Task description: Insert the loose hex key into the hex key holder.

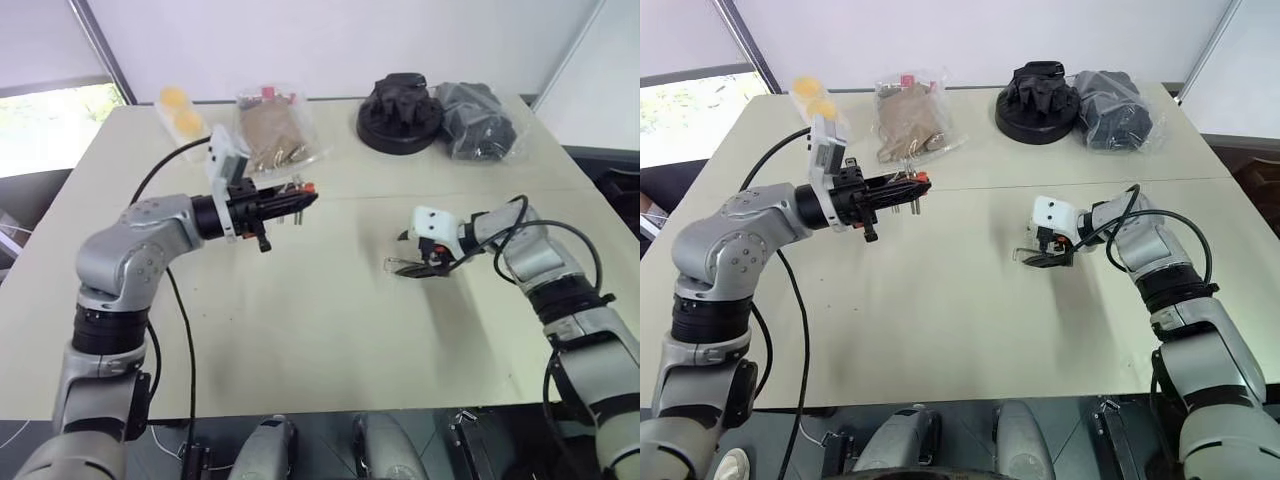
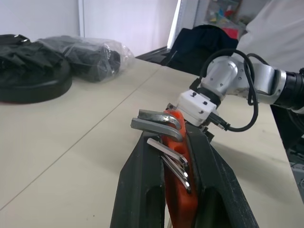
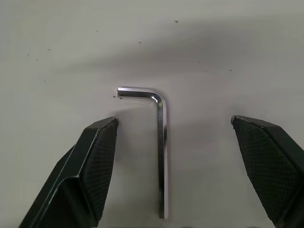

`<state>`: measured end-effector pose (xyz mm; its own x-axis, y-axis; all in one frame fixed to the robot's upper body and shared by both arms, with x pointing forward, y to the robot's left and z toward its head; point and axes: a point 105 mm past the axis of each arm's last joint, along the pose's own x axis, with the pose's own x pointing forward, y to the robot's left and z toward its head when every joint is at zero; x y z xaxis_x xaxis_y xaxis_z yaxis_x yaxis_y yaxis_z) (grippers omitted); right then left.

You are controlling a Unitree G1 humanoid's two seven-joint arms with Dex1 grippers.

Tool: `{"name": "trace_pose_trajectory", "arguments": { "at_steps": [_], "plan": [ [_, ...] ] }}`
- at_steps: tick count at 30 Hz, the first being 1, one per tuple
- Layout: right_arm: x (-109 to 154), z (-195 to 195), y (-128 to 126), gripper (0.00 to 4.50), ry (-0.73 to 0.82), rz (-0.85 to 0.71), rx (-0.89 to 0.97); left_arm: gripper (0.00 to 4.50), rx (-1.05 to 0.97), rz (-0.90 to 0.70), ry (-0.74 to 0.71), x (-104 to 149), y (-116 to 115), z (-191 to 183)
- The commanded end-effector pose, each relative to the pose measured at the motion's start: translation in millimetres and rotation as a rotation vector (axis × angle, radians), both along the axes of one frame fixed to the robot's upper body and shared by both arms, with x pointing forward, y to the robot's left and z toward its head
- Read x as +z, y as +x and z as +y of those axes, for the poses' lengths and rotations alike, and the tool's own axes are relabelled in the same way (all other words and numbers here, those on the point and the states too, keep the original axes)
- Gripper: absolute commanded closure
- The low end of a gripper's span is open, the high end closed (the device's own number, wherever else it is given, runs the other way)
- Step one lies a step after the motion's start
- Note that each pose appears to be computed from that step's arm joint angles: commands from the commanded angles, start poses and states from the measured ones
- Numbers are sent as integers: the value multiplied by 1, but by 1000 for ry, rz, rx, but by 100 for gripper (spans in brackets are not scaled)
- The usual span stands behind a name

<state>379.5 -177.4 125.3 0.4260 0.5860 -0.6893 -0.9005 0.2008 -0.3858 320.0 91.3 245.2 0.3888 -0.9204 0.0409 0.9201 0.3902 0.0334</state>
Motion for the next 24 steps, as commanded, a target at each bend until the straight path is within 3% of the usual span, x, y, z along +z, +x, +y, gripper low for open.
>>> {"name": "trace_pose_trajectory", "arguments": {
  "at_steps": [1,2,5,11,18,24],
  "plan": [
    [1,-4,4,57,-21,-7,-9,450,-5,-68,-7,14,-7,1],
    [-1,-4,4,57,-24,-3,-10,450,-4,-69,-7,14,-7,0],
    [-5,-3,3,146,-6,41,-20,450,1,-71,-8,14,-7,1],
    [-15,-3,-1,437,15,119,-49,450,12,-73,-12,14,-6,2],
    [-5,7,6,448,94,61,-77,450,18,-74,-15,14,-4,2],
    [87,42,32,448,499,-384,-120,450,24,-75,-25,17,-1,2]
  ]
}}
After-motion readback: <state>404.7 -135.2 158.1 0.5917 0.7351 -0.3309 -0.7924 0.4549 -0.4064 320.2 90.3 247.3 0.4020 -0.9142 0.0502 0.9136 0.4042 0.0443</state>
